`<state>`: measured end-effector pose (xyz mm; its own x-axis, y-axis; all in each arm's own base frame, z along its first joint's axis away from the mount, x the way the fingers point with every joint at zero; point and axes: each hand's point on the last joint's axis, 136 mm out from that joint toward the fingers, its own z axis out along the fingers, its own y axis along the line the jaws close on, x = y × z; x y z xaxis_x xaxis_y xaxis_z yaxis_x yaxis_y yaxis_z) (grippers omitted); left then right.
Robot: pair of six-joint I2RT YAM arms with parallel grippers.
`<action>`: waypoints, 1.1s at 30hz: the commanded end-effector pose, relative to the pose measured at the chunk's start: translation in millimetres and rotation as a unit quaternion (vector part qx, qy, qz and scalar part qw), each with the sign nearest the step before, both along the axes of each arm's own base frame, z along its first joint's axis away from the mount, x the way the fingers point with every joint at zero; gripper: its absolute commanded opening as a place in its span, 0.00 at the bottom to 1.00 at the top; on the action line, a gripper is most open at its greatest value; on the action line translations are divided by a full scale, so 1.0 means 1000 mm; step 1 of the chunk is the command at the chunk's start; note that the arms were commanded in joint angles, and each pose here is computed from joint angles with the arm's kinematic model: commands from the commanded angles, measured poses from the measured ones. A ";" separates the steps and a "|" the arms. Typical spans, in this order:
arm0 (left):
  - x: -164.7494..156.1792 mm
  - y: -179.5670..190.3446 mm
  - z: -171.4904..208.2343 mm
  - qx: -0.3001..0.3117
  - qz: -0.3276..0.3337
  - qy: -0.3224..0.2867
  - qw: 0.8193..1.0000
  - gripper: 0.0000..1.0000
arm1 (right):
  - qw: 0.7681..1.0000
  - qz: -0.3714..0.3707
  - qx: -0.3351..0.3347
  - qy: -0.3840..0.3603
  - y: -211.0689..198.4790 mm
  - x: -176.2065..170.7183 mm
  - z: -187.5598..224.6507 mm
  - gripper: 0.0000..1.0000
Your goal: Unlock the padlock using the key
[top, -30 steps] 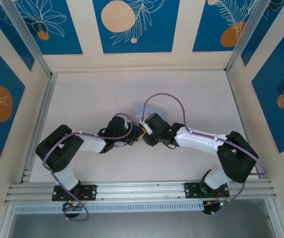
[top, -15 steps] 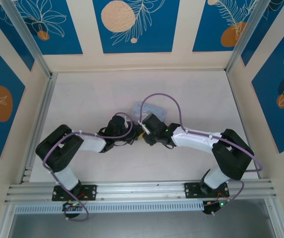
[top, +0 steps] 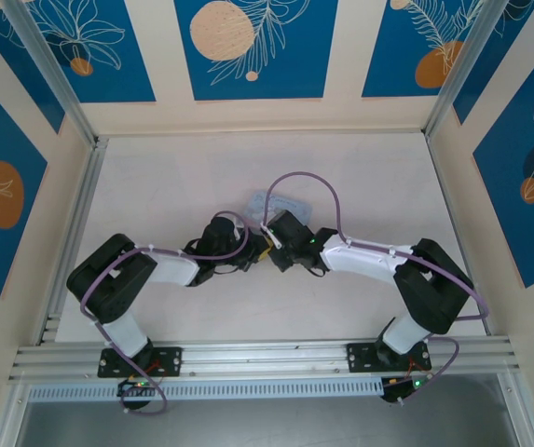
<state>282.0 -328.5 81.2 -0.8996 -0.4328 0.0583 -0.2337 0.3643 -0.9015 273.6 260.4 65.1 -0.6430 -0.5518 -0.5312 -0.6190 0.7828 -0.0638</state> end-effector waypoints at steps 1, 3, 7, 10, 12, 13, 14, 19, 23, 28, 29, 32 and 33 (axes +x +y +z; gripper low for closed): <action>-0.010 -0.018 0.025 -0.038 -0.048 -0.019 0.998 0.00 | 0.998 0.004 0.062 0.001 0.018 0.006 0.021 0.38; -0.010 -0.016 0.018 -0.031 -0.046 -0.015 0.998 0.00 | 0.996 -0.004 0.086 0.020 0.015 -0.003 0.025 0.48; -0.011 -0.012 0.003 -0.008 -0.046 -0.011 0.999 0.00 | 0.989 -0.034 0.130 0.059 0.003 -0.019 0.026 0.55; -0.013 -0.010 -0.008 0.011 -0.051 -0.010 0.999 0.00 | 0.980 -0.062 0.169 0.081 -0.005 -0.027 0.029 0.64; -0.013 -0.008 -0.014 0.025 -0.054 -0.011 0.998 0.00 | 0.971 -0.085 0.199 0.101 -0.009 -0.030 0.031 0.65; -0.014 -0.007 -0.016 0.030 -0.055 -0.012 0.998 0.00 | 0.967 -0.094 0.210 0.107 -0.011 -0.031 0.032 0.68; -0.014 -0.006 -0.018 0.035 -0.058 -0.015 0.998 0.00 | 0.963 -0.103 0.223 0.115 -0.012 -0.032 0.033 0.69; -0.017 -0.001 -0.027 0.062 -0.066 -0.022 0.996 0.09 | 0.934 -0.143 0.286 0.158 -0.009 -0.037 0.034 0.71; -0.019 0.003 -0.028 0.071 -0.066 -0.027 0.995 0.26 | 0.915 -0.167 0.319 0.182 -0.004 -0.039 0.028 0.79; -0.021 0.012 -0.023 0.092 -0.065 -0.040 0.993 0.57 | 0.903 -0.188 0.335 0.193 0.000 -0.031 0.020 0.80; -0.022 0.015 -0.021 0.100 -0.064 -0.044 0.992 0.64 | 0.901 -0.193 0.336 0.195 0.000 -0.029 0.018 0.80; -0.023 0.024 -0.015 0.121 -0.060 -0.055 0.989 0.78 | 0.896 -0.210 0.341 0.194 -0.002 -0.020 0.015 0.80; -0.023 0.028 -0.012 0.128 -0.058 -0.060 0.988 0.82 | 0.893 -0.215 0.344 0.193 -0.003 -0.016 0.014 0.80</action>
